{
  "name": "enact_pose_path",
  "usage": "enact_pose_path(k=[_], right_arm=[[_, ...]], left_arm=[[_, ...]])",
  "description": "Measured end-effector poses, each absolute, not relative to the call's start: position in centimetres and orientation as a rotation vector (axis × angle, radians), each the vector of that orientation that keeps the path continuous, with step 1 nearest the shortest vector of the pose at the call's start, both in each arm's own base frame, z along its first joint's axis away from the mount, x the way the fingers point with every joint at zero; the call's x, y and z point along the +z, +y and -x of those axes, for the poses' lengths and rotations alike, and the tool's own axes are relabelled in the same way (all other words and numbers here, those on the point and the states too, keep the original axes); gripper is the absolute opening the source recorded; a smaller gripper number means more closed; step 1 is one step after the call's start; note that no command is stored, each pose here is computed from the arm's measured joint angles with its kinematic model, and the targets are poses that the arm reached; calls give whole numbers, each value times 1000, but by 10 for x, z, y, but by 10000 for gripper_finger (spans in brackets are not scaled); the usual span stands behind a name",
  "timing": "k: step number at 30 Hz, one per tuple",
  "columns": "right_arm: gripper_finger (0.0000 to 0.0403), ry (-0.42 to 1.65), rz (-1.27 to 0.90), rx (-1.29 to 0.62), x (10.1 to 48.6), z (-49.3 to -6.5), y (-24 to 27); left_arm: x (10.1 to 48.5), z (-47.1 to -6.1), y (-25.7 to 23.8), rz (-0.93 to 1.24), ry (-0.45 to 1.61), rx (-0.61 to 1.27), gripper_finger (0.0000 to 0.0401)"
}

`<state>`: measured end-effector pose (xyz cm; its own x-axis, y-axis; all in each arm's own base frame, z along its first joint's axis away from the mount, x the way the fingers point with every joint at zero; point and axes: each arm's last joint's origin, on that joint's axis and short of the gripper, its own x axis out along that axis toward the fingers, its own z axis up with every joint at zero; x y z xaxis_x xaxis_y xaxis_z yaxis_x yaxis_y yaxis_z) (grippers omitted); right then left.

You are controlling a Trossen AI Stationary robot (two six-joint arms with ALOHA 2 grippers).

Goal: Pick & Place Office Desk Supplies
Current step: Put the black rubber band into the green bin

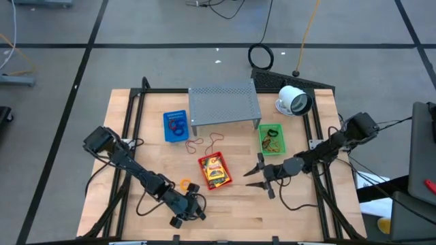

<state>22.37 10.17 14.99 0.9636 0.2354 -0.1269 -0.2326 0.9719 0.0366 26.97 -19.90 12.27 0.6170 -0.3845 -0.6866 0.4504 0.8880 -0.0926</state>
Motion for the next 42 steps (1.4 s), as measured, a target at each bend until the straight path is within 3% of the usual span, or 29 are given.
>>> enact_pose_path(k=[20, 24, 31, 42], right_arm=[[162, 144, -44, 205, 149, -224, 101], [160, 143, -44, 205, 149, -224, 101], [159, 144, -44, 205, 149, -224, 101], [157, 123, -52, 209, 151, -224, 101]], left_arm=[[122, -270, -196, -120, 764, -398, 180], [121, -269, -196, -121, 775, -388, 136], [119, -268, -196, -54, 819, -390, 18], [136, -289, -187, -141, 547, -242, 6]])
